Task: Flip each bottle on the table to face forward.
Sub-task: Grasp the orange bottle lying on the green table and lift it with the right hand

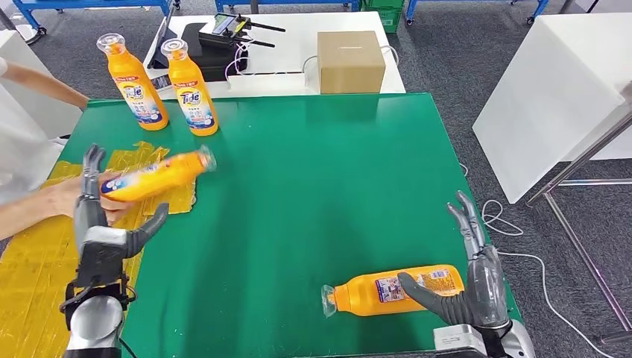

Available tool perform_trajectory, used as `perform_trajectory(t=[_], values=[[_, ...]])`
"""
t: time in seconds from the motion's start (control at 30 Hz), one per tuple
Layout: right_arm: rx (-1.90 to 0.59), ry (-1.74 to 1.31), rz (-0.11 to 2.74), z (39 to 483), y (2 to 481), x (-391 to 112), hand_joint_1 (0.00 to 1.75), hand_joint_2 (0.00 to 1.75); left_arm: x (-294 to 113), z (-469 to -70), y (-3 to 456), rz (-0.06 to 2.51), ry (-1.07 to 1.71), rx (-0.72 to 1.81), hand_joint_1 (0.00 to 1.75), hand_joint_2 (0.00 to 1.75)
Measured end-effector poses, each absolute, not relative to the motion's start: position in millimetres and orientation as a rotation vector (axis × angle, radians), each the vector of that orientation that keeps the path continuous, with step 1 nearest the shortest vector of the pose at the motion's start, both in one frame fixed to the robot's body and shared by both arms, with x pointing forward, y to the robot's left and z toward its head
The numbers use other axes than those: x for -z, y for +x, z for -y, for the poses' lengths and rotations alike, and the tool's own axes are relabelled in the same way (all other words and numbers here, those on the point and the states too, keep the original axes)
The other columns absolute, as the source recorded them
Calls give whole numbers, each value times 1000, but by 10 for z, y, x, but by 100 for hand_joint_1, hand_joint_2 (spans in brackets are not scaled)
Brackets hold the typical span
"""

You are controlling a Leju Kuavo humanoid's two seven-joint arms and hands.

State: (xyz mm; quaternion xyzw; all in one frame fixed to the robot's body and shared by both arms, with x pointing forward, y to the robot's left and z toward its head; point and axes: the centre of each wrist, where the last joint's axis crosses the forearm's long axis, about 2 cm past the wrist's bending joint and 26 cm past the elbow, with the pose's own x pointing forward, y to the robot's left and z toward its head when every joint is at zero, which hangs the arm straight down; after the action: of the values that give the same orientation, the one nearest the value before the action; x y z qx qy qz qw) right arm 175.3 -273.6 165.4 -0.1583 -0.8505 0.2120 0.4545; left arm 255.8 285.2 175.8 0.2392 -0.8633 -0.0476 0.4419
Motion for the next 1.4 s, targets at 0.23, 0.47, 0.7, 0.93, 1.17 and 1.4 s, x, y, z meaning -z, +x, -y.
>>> perform_trajectory(t=[0.23,0.47,0.7,0.93,1.17,1.4], values=[[-860,-391,1930,3019,1471,-1484,0,175,-1937,-2840,2308,2310,230,-64,0,175],[-1026,-349,1850,3290,1266,-1472,0,175,-1990,-2817,2254,2367,178,-107,0,175],[-1187,-410,1733,3578,1141,-1526,0,175,-2001,-2785,2264,2381,125,-130,0,175],[-1309,-581,1608,3582,1296,-1452,0,175,-2022,-2703,2284,2369,56,-116,0,175],[-1362,-575,1574,3477,1468,-1296,0,175,-2021,-2643,2304,2361,-33,-93,0,175],[-1410,-571,1544,3352,1645,-1162,0,175,-2022,-2611,2311,2357,-74,-80,0,175]])
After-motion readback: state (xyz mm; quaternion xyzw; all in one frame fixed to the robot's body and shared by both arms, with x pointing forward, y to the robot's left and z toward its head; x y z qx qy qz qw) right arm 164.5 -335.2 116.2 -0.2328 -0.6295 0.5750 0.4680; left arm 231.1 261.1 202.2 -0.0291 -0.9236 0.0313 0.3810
